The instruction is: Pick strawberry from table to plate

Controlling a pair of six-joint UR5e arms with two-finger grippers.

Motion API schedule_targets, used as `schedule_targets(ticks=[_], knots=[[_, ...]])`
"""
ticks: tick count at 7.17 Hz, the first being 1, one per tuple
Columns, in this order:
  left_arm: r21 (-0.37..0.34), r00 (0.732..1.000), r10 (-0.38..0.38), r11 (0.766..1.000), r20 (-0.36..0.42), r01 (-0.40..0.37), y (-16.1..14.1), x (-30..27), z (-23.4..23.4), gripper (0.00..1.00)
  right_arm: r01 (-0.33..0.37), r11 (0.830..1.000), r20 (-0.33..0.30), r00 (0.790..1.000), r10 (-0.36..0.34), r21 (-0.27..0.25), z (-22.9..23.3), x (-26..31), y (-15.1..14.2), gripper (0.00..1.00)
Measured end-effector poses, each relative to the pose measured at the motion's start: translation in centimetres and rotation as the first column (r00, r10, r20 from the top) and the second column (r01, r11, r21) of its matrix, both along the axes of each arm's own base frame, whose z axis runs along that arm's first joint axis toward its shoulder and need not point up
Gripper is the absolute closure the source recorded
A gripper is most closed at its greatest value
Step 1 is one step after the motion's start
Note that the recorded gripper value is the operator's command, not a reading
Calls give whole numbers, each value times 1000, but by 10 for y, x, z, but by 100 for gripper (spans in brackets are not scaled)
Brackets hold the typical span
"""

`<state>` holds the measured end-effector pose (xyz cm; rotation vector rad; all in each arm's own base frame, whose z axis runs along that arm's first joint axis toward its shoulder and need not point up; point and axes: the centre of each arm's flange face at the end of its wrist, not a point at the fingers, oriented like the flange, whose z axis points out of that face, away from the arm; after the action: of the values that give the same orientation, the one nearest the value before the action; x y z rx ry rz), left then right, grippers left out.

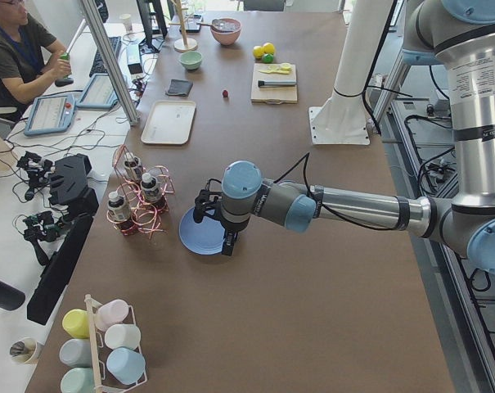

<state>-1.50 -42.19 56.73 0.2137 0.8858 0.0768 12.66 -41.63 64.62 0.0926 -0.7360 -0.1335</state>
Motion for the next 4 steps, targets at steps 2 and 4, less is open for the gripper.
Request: schedule_targets(ticks=[2,4], knots=[[-1,1000,-1,1000,0,1,2,0,1,2,0,1000,2,1000,0,-3,1,0,0,0],[11,1000,3,1000,-1,-3,5,0,4,2,0,1000,3,1000,0,-3,1,0,1,0]])
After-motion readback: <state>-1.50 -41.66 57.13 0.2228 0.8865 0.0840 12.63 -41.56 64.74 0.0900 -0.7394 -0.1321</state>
